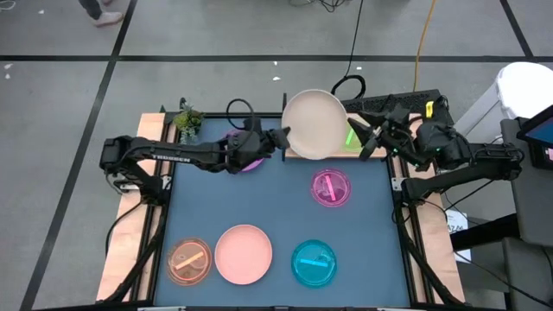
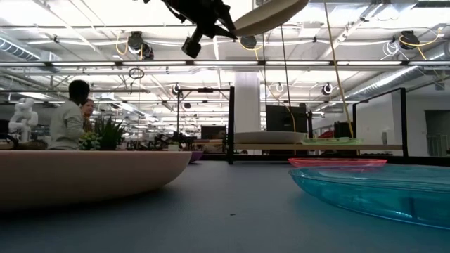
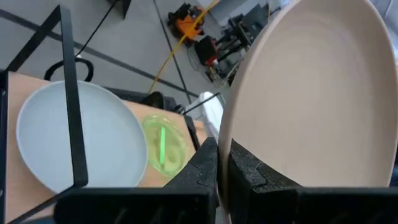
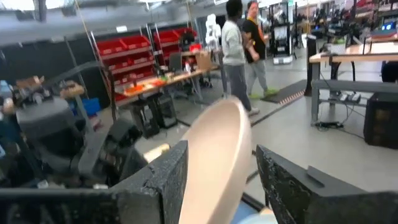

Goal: Place and stack plates onto a shelf
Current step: Stack the white plate on top of the gray plate on the shelf

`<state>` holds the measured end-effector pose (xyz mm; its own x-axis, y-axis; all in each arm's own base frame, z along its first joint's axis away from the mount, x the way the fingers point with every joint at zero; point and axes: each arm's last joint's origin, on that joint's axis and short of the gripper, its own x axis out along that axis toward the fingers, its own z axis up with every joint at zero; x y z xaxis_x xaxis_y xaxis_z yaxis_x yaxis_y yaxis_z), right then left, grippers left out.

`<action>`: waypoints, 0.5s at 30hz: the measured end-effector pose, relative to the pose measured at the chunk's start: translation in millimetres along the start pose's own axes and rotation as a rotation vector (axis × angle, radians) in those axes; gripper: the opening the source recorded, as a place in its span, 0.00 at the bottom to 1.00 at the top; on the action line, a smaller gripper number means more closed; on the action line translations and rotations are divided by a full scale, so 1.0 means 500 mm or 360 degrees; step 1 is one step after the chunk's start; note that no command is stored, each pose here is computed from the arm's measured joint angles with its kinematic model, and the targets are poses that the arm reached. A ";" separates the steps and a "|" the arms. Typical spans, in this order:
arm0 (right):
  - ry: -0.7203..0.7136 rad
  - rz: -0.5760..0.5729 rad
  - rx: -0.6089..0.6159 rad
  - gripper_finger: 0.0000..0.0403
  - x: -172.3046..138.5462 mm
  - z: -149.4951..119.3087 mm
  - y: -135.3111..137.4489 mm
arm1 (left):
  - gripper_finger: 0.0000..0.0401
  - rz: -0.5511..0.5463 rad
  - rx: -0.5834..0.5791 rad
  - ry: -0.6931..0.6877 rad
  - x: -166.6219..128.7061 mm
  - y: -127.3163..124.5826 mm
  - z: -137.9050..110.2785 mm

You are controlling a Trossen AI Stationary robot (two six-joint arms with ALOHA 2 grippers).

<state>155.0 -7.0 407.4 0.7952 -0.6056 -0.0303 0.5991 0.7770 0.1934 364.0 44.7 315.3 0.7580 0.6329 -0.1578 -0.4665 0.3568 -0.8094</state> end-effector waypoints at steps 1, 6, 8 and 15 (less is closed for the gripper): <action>0.0026 -0.0005 -0.0010 0.42 0.001 -0.004 0.000 | 0.03 -0.0003 -0.0049 0.0001 0.002 0.001 -0.001; 0.0128 -0.0030 0.0008 0.42 0.004 -0.021 -0.001 | 0.03 -0.0015 -0.0099 0.0103 -0.014 -0.007 -0.031; 0.0134 -0.0034 0.0030 0.42 0.005 -0.022 -0.001 | 0.03 0.0019 -0.0064 0.0166 -0.021 -0.004 -0.048; 0.0123 -0.0031 0.0051 0.42 0.000 -0.019 -0.005 | 0.03 0.0090 0.0073 0.0189 -0.021 0.007 -0.042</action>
<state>154.4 -7.0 397.6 0.7892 -0.6043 -0.1095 0.6120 0.7586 0.2236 364.1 25.0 302.0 0.7771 0.5683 -0.2705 -0.5284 0.3555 -0.7710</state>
